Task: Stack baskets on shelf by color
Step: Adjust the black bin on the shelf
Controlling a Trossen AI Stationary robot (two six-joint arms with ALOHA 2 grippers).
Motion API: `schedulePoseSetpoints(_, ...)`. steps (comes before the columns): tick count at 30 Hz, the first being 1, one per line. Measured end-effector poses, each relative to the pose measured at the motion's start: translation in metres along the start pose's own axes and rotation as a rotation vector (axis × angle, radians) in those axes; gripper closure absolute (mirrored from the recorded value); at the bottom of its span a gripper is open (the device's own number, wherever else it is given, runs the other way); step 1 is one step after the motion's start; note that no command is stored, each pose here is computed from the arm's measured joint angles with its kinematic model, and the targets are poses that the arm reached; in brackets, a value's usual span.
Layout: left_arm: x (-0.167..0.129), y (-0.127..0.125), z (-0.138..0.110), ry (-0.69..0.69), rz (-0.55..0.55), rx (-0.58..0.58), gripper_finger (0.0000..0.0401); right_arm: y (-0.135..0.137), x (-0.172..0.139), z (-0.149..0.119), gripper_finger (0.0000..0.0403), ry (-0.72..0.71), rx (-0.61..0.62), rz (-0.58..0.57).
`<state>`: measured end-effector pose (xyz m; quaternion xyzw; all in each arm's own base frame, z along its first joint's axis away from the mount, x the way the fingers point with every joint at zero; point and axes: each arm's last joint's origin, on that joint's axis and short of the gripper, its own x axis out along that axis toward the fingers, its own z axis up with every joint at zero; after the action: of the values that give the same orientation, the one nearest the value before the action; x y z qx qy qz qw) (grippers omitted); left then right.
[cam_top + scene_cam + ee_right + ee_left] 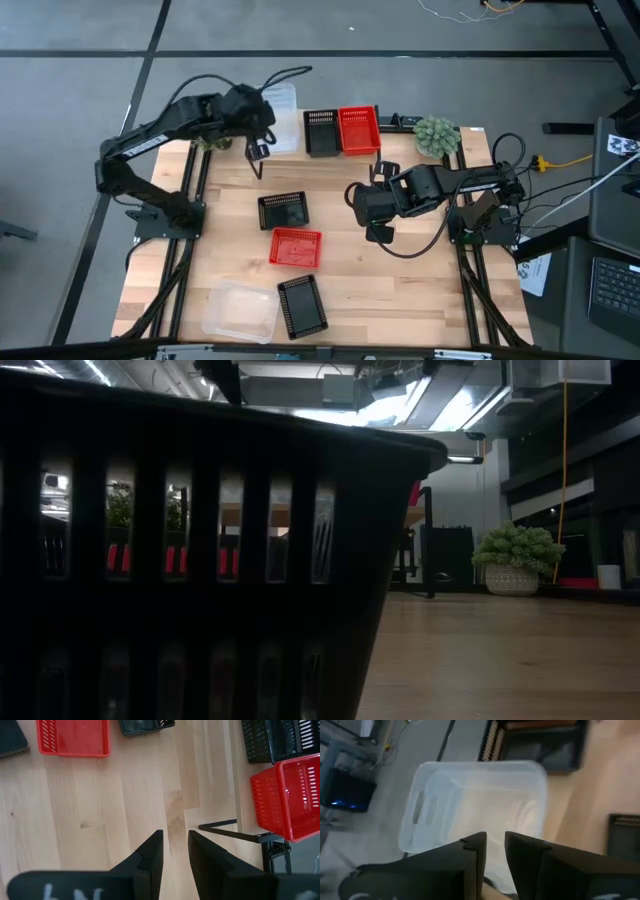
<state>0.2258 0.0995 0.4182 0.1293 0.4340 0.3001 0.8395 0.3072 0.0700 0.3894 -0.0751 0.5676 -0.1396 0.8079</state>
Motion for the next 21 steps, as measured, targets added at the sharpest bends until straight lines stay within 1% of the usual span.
schedulePoseSetpoints(3, -0.019, -0.007, -0.005, -0.037, -0.067, -0.062, 0.0338, 0.001, 0.000, 0.002, 0.0313, -0.017, -0.014, 0.005)
schedulePoseSetpoints(5, -0.031, -0.012, -0.008, -0.059, -0.142, -0.100, 0.0338, 0.001, 0.000, 0.005, 0.0313, -0.049, -0.008, 0.006)
schedulePoseSetpoints(8, -0.043, -0.021, -0.015, -0.042, -0.266, -0.112, 0.0338, 0.001, 0.002, 0.013, 0.0313, -0.114, 0.008, 0.000)
schedulePoseSetpoints(10, -0.050, -0.028, -0.020, -0.033, -0.346, -0.069, 0.0338, 0.003, 0.005, 0.019, 0.0313, -0.143, 0.004, 0.006)
schedulePoseSetpoints(12, -0.054, -0.038, -0.027, -0.032, -0.422, -0.004, 0.0338, 0.008, 0.012, 0.027, 0.0313, -0.176, -0.029, 0.009)
schedulePoseSetpoints(14, -0.056, -0.049, -0.032, -0.065, -0.480, 0.028, 0.0338, 0.013, 0.023, 0.037, 0.0313, -0.199, -0.069, 0.008)
schedulePoseSetpoints(16, -0.053, -0.061, -0.044, -0.065, -0.507, 0.047, 0.0339, 0.017, 0.039, 0.048, 0.0313, -0.205, -0.093, 0.003)
schedulePoseSetpoints(19, -0.051, -0.075, -0.057, -0.132, -0.537, 0.001, 0.0339, 0.016, 0.066, 0.057, 0.0313, -0.145, -0.105, -0.024)
schedulePoseSetpoints(21, -0.049, -0.083, -0.069, -0.139, -0.560, -0.035, 0.0339, 0.010, 0.084, 0.061, 0.0313, -0.093, -0.095, -0.057)
